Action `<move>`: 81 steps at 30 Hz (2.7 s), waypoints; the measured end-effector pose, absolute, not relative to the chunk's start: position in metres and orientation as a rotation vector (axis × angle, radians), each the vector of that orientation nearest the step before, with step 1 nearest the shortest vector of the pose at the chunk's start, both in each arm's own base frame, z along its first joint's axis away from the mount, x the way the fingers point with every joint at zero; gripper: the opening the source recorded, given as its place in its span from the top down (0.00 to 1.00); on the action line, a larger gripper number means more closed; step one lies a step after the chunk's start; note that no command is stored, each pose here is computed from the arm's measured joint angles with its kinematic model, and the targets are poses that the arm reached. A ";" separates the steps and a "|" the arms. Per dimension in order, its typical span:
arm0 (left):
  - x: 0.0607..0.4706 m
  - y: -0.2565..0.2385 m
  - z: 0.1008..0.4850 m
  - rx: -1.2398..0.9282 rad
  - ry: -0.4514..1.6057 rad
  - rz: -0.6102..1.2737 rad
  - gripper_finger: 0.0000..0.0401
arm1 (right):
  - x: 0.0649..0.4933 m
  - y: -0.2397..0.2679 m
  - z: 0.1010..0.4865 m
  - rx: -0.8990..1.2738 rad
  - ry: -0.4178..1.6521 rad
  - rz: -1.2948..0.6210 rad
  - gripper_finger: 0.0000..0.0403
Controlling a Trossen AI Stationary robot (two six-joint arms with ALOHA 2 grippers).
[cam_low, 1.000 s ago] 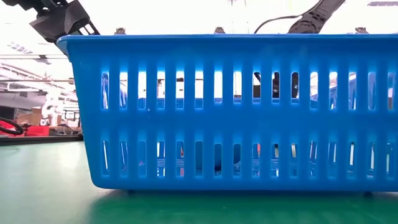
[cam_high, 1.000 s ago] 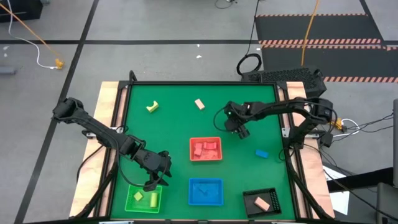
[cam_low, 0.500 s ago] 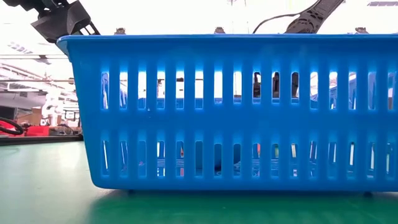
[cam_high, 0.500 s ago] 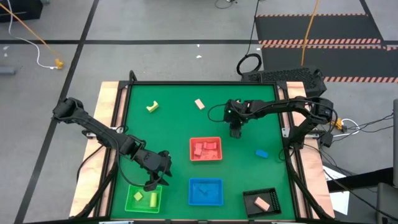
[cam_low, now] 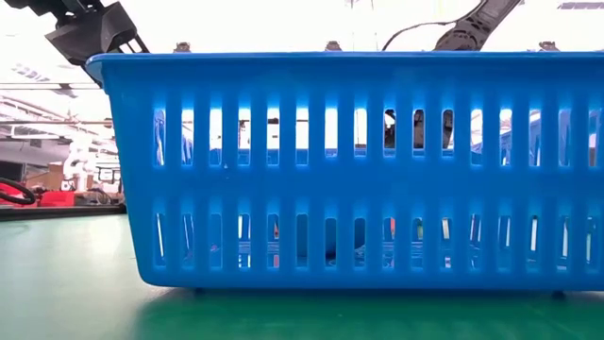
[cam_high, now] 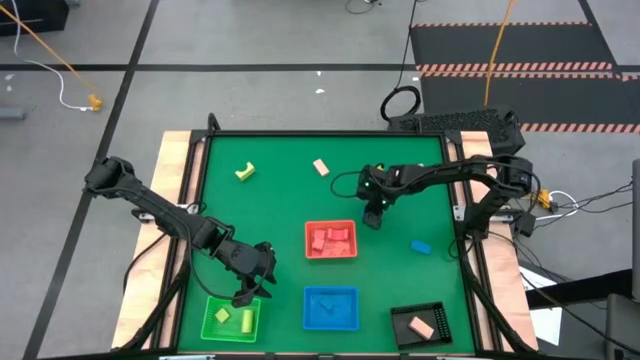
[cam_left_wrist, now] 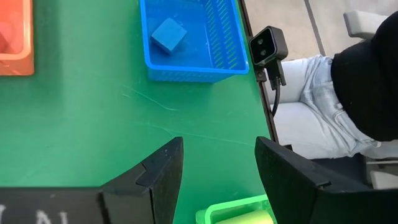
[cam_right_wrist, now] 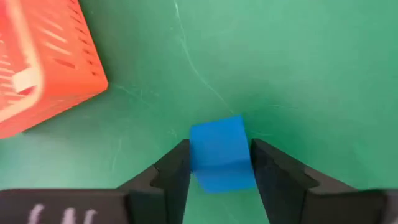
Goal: Sort & place blocks by color
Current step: Put the top blue block into the blue bin
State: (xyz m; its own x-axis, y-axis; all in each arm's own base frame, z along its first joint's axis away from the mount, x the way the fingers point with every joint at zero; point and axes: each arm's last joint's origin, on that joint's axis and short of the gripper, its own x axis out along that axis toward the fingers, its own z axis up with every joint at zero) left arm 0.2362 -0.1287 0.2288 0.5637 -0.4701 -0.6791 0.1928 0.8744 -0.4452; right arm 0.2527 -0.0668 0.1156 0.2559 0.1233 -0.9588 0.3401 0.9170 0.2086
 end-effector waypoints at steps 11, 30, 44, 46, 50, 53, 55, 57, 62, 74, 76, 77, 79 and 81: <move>0.236 -0.129 0.229 -0.338 0.892 -0.400 0.50 | 0.255 -0.065 0.116 0.300 1.308 -0.128 0.55; 0.238 -0.127 0.230 -0.275 0.844 -0.377 0.50 | 0.248 -0.058 0.179 0.398 1.011 -0.248 0.71; 0.243 -0.122 0.231 -0.152 0.753 -0.243 0.50 | 0.271 0.036 0.242 0.405 0.480 0.098 0.71; 0.244 -0.122 0.233 -0.149 0.721 -0.216 0.50 | 0.276 0.052 0.240 0.411 0.446 0.157 0.71; 0.247 -0.121 0.237 -0.141 0.654 -0.151 0.50 | 0.286 0.084 0.233 0.414 0.378 0.227 0.71; 0.249 -0.121 0.239 -0.144 0.619 -0.127 0.50 | 0.294 0.106 0.217 0.428 0.374 0.284 0.71; 0.250 -0.121 0.240 -0.150 0.604 -0.128 0.50 | 0.299 0.117 0.208 0.447 0.353 0.315 0.71; 0.251 -0.122 0.241 -0.154 0.589 -0.131 0.50 | 0.303 0.126 0.200 0.467 0.332 0.340 0.71; 0.253 -0.121 0.243 -0.164 0.564 -0.124 0.50 | 0.308 0.141 0.181 0.515 0.342 0.368 0.71; 0.254 -0.121 0.245 -0.174 0.548 -0.126 0.50 | 0.306 0.156 0.156 0.647 0.480 0.409 0.67; 0.254 -0.120 0.245 -0.175 0.547 -0.122 0.50 | 0.304 0.160 0.157 0.647 0.478 0.421 0.65; 0.255 -0.119 0.245 -0.176 0.547 -0.119 0.50 | 0.303 0.161 0.157 0.647 0.474 0.428 0.63; 0.255 -0.117 0.245 -0.176 0.546 -0.113 0.50 | 0.302 0.164 0.158 0.647 0.471 0.438 0.59; 0.256 -0.116 0.245 -0.177 0.546 -0.107 0.50 | 0.302 0.165 0.158 0.647 0.474 0.441 0.55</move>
